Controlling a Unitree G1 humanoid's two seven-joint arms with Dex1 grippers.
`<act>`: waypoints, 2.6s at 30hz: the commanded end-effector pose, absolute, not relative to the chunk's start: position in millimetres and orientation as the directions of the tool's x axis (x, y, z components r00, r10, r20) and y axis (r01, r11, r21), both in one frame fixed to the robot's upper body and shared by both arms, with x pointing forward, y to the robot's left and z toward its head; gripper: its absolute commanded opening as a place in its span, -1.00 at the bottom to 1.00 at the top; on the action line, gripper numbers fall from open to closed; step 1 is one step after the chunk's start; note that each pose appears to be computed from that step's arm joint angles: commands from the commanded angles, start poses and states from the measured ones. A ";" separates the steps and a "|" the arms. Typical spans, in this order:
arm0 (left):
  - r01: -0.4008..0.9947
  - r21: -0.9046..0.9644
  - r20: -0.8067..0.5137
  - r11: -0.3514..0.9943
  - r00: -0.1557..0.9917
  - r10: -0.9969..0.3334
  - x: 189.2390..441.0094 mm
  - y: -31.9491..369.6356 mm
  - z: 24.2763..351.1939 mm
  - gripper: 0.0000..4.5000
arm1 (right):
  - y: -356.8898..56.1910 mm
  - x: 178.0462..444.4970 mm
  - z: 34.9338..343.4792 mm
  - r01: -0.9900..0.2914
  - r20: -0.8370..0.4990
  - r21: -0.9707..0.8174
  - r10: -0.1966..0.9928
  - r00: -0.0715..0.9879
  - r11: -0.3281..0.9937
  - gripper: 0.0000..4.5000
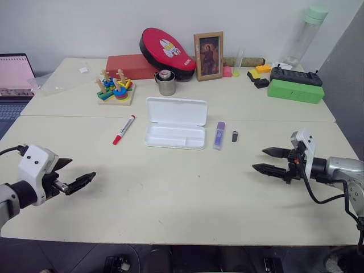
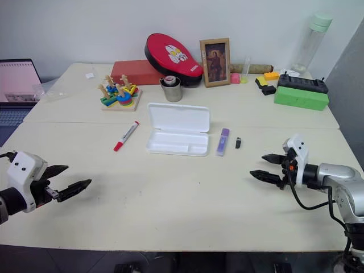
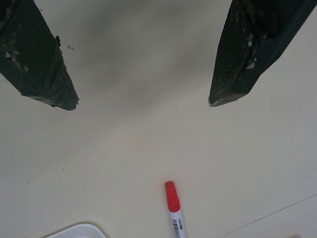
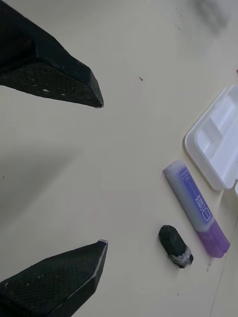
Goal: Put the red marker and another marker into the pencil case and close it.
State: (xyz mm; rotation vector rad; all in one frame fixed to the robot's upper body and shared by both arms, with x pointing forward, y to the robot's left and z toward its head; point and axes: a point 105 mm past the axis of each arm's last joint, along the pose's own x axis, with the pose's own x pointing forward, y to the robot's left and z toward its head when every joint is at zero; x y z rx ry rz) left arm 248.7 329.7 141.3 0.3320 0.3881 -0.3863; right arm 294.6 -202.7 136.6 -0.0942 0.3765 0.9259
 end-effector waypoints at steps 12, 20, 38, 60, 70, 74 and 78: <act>0.471 0.243 -0.378 0.848 0.851 -0.364 254.2 312.4 153.1 1.00 | -176.4 301.7 157.9 -0.863 -0.288 0.017 0.829 0.479 0.505 0.99; 0.674 0.247 -0.334 0.696 0.734 -0.592 263.1 235.4 148.1 1.00 | -91.8 317.9 177.3 -0.961 -0.317 -0.097 0.907 0.278 0.260 0.99; 0.732 0.226 -0.081 0.643 0.672 -0.736 294.5 150.7 170.6 1.00 | -15.2 380.0 124.2 -0.967 -0.524 -0.212 0.819 0.235 0.142 0.99; 0.671 0.232 -0.087 0.705 0.736 -0.671 297.5 172.8 171.0 1.00 | 1.2 367.6 142.1 -0.944 -0.432 -0.327 0.880 0.197 0.051 -0.99; 0.689 0.202 -0.147 0.696 0.723 -0.675 277.9 182.9 166.2 1.00 | -4.0 293.5 121.5 -0.947 -0.467 -0.302 0.883 0.044 -0.112 -0.99; 0.700 0.191 -0.167 0.688 0.714 -0.680 272.3 182.4 163.3 1.00 | -6.6 283.1 106.3 -0.962 -0.494 -0.254 0.869 0.036 -0.104 -0.99; 0.704 0.189 -0.169 0.684 0.710 -0.683 271.5 180.8 164.2 1.00 | -6.3 283.9 98.3 -0.965 -0.509 -0.251 0.858 0.062 -0.079 -0.99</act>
